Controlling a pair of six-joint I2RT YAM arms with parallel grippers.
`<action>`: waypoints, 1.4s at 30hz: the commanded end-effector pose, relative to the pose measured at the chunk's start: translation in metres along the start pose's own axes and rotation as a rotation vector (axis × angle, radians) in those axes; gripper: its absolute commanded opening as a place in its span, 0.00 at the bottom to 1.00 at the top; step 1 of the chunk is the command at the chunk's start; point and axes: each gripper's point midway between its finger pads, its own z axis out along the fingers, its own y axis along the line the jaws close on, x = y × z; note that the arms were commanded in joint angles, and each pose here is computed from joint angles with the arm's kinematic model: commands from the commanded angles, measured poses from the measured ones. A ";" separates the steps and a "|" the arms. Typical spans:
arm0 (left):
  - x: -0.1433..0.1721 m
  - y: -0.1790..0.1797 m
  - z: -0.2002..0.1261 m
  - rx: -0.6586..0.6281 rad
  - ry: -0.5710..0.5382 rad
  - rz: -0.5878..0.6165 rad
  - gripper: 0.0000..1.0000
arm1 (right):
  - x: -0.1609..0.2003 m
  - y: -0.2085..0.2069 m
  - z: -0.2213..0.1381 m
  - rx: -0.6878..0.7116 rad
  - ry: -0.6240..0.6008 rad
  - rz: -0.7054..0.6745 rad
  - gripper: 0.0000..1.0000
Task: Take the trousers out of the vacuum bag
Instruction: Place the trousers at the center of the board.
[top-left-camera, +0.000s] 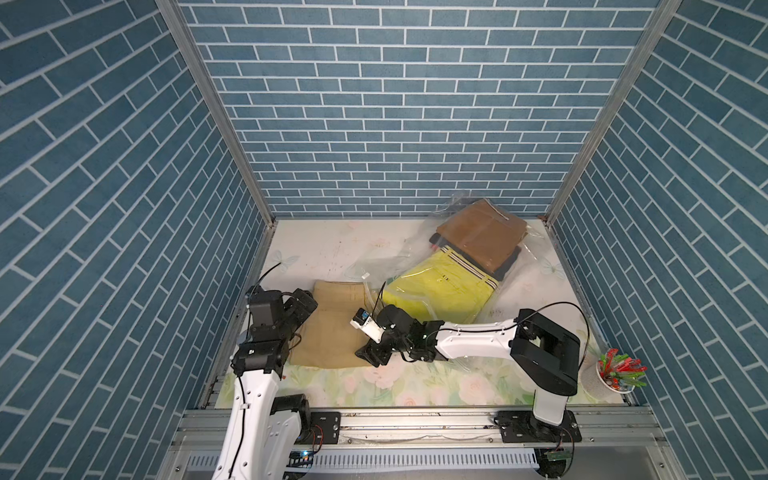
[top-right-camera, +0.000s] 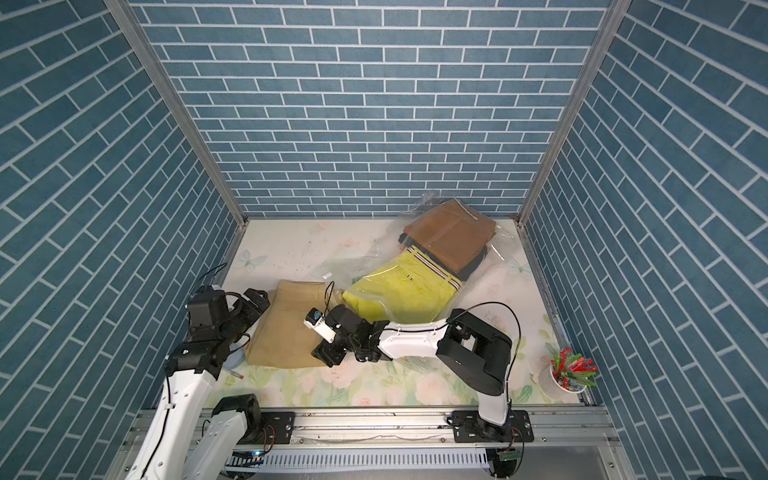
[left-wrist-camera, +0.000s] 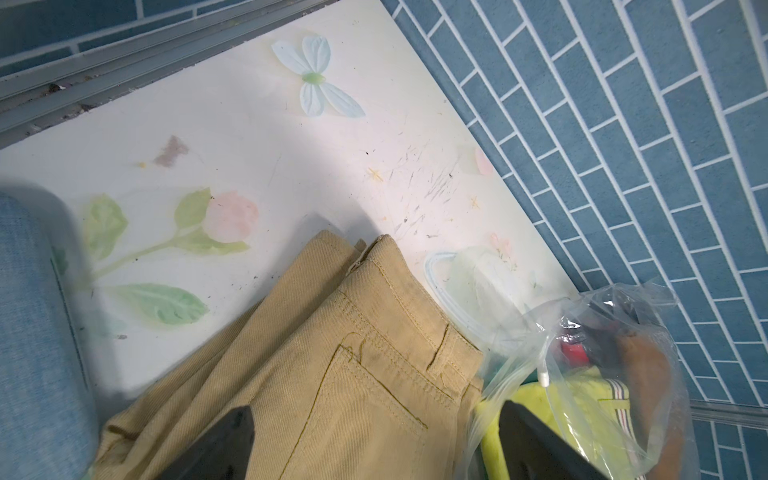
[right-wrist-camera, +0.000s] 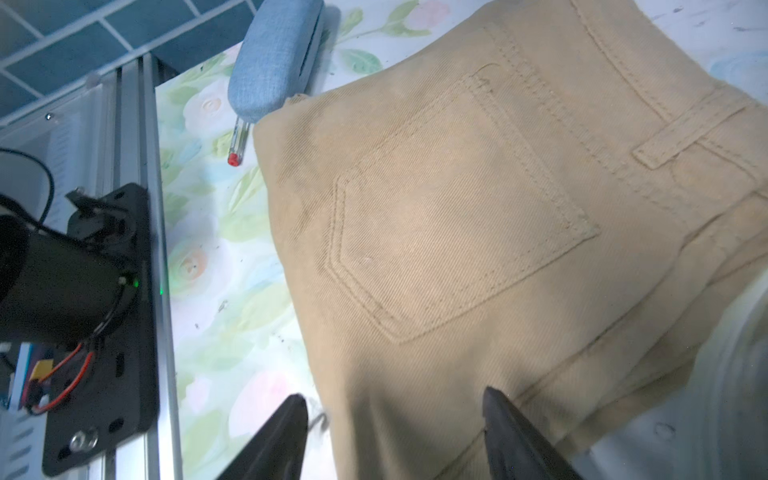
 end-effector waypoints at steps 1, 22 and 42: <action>0.008 -0.003 0.006 0.034 0.039 0.016 0.94 | -0.015 0.016 -0.019 -0.067 -0.061 0.036 0.76; 0.068 0.030 0.066 -0.142 0.186 0.139 0.70 | -0.006 -0.009 0.004 0.137 0.001 0.306 0.79; 0.076 0.027 0.123 -0.208 0.248 0.190 0.71 | 0.047 -0.048 0.063 0.394 0.156 0.243 0.79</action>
